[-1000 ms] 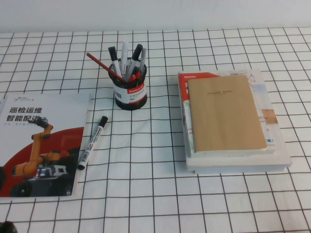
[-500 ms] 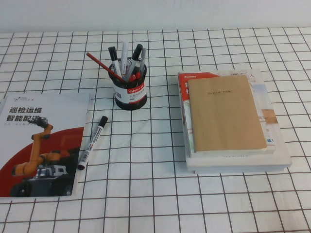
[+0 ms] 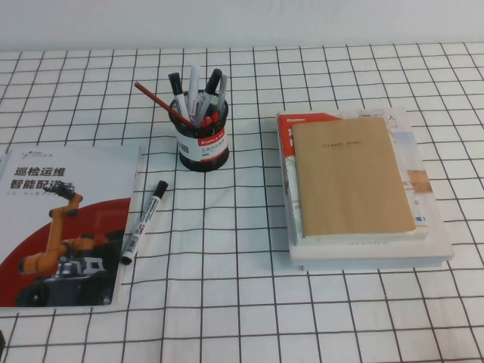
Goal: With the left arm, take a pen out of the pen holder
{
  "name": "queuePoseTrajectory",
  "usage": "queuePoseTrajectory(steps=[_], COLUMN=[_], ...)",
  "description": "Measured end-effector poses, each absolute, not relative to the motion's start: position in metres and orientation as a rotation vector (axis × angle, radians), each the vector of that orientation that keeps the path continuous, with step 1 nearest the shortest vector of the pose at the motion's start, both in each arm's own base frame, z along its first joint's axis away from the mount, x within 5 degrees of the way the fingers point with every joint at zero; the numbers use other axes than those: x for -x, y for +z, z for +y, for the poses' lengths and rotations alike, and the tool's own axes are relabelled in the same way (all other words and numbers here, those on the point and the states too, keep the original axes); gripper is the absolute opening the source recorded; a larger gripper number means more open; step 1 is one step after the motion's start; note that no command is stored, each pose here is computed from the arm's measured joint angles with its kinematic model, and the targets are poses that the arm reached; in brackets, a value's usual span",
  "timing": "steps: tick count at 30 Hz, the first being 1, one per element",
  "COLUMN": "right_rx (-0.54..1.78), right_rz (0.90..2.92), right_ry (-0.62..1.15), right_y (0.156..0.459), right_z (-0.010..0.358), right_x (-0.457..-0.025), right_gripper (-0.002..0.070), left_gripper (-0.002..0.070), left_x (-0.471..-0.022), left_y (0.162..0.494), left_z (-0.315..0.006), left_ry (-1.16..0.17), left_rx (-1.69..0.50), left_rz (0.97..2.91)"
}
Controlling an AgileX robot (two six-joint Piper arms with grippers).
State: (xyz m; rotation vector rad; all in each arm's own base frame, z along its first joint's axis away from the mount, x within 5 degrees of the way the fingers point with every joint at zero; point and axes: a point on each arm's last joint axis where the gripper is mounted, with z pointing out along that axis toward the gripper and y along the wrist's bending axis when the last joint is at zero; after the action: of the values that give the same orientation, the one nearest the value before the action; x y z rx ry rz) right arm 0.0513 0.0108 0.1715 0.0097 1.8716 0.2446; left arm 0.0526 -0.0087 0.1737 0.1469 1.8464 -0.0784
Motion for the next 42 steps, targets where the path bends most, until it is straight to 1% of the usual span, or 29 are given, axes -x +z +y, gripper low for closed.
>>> queuePoseTrajectory(steps=[6, 9, 42], right_rx=[-0.010, -0.010, -0.010], right_rz=[1.872, 1.872, 1.872], right_ry=[0.245, 0.245, 0.245], right_y=[0.1715, 0.1715, 0.1715], right_z=[0.0108, 0.0108, 0.0108], right_x=[-0.0513, -0.0513, -0.0513], right_gripper=[-0.0015, -0.0015, -0.0015], left_gripper=[-0.0003, -0.0003, -0.0003], left_x=[-0.0520, -0.0519, -0.0520], left_y=[0.1710, 0.1709, 0.1709], left_z=[-0.0078, -0.0075, -0.0073], left_ry=[-0.011, 0.000, 0.006], left_rx=[-0.219, -0.230, -0.232], left_rz=[1.869, 1.869, 1.869])
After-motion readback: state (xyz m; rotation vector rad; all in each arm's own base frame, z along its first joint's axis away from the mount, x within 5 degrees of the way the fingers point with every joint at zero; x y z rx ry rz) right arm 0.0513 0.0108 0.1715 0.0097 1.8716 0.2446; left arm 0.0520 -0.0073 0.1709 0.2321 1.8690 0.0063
